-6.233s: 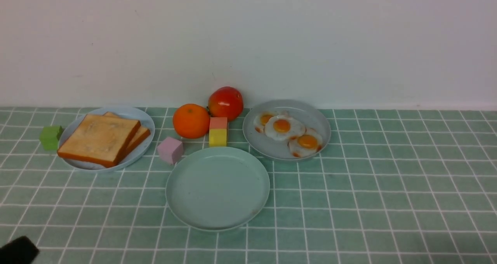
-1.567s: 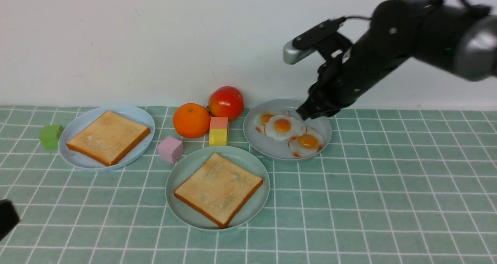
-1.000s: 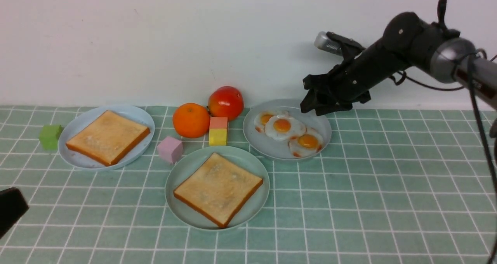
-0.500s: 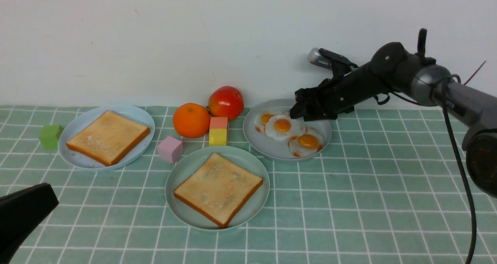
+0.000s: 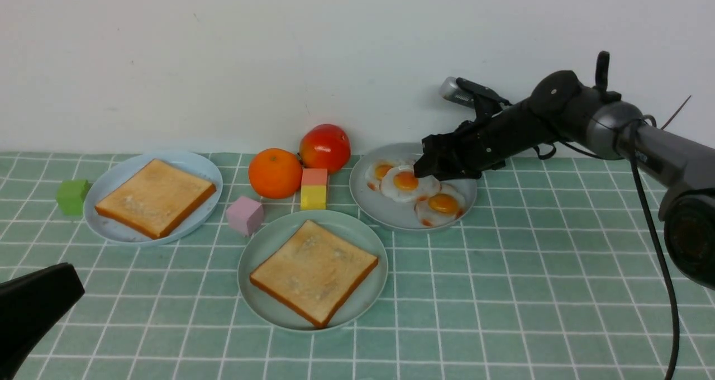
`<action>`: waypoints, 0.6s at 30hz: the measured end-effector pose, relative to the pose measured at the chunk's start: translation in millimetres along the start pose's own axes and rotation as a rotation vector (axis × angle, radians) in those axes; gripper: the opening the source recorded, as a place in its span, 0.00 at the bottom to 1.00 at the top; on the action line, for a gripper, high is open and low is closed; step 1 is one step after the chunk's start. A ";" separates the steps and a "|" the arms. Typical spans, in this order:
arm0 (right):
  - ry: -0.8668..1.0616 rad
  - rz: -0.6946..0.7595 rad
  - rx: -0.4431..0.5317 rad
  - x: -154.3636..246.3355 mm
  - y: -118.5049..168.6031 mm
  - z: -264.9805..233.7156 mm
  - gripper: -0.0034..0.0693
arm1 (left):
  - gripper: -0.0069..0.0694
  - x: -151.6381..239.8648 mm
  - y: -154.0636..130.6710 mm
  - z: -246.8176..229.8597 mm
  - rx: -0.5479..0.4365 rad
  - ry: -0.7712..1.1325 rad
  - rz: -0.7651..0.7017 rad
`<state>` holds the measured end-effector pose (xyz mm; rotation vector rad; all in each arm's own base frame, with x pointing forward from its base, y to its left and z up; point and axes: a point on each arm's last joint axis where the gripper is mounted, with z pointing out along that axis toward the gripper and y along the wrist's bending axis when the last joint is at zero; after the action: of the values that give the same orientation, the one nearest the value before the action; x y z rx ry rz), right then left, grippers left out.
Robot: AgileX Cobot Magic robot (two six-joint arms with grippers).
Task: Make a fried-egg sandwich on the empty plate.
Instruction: Use the right arm to grab a fried egg
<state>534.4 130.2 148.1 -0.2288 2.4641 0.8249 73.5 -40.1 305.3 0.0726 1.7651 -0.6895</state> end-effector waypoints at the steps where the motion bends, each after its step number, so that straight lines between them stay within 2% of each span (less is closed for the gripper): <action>1: 0.004 -0.002 0.000 0.3 0.0 0.0 0.51 | 0.07 0.0 0.0 0.0 0.000 0.000 0.000; 18: 0.020 0.016 -0.019 3.5 -2.2 5.0 0.51 | 0.07 0.0 0.0 0.0 0.000 0.000 0.000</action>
<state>534.3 131.4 141.7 -0.2251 2.4805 0.8572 73.5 -40.1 305.3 0.0726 1.7651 -0.6895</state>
